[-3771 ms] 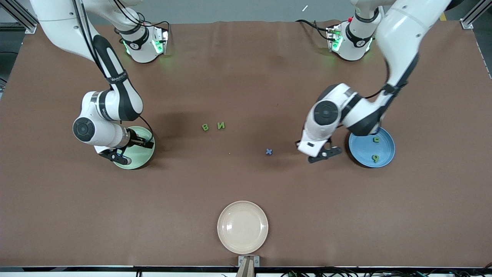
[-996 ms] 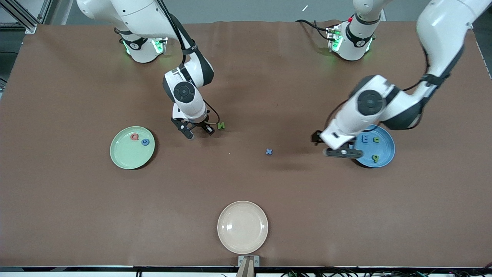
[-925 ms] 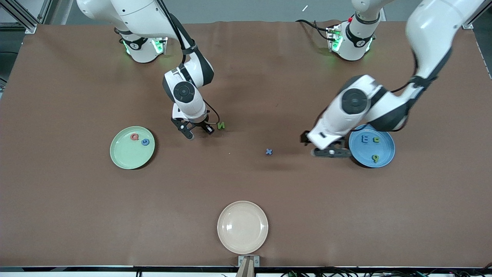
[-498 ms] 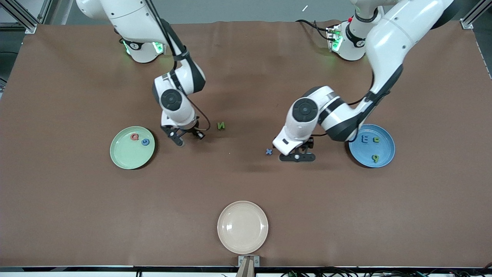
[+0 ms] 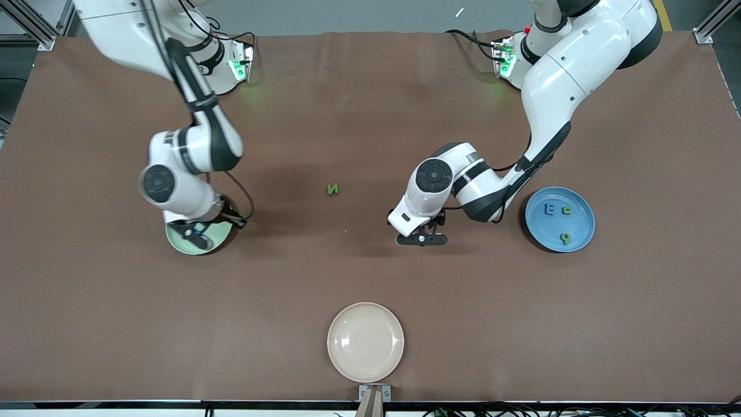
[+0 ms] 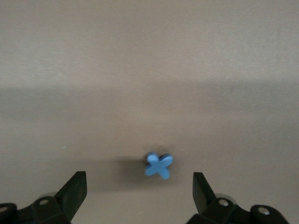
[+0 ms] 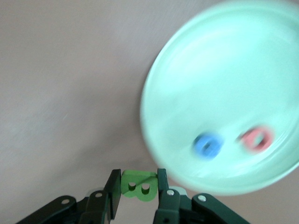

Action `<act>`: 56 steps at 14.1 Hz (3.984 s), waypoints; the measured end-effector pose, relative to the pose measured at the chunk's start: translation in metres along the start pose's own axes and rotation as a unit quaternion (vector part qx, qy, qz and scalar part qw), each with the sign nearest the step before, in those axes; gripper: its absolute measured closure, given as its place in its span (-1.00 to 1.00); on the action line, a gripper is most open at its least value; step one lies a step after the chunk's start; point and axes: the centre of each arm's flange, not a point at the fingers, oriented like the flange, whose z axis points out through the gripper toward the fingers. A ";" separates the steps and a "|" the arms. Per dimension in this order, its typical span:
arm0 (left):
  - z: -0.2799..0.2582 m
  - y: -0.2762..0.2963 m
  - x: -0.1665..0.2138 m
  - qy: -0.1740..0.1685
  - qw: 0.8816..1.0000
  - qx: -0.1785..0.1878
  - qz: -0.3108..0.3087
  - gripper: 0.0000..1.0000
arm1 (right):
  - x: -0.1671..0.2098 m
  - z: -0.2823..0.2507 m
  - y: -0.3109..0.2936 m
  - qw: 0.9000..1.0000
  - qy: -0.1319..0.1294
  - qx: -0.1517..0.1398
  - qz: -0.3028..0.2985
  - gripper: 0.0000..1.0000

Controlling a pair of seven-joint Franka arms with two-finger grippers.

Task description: Sort upper and lower case letters into plates

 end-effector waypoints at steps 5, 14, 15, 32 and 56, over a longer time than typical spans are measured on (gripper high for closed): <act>0.020 0.005 -0.001 0.009 1.000 0.004 0.004 -0.83 | 0.065 0.002 0.104 0.997 -0.008 0.009 -0.070 0.30; 0.027 0.017 -0.001 0.031 0.999 0.012 0.012 0.25 | 0.058 0.033 0.108 0.997 -0.014 0.004 -0.081 0.30; 0.027 0.016 -0.001 0.030 0.999 0.012 0.012 0.25 | 0.058 0.037 0.108 0.997 -0.015 0.003 -0.081 0.30; -0.053 -0.128 0.038 0.026 0.998 0.055 -0.023 0.46 | -0.004 0.020 0.003 1.000 -0.015 -0.007 -0.014 -1.00; -0.020 -0.411 0.024 0.001 0.992 0.078 0.101 0.32 | -0.225 0.103 -0.186 0.967 0.072 0.023 -0.245 -1.00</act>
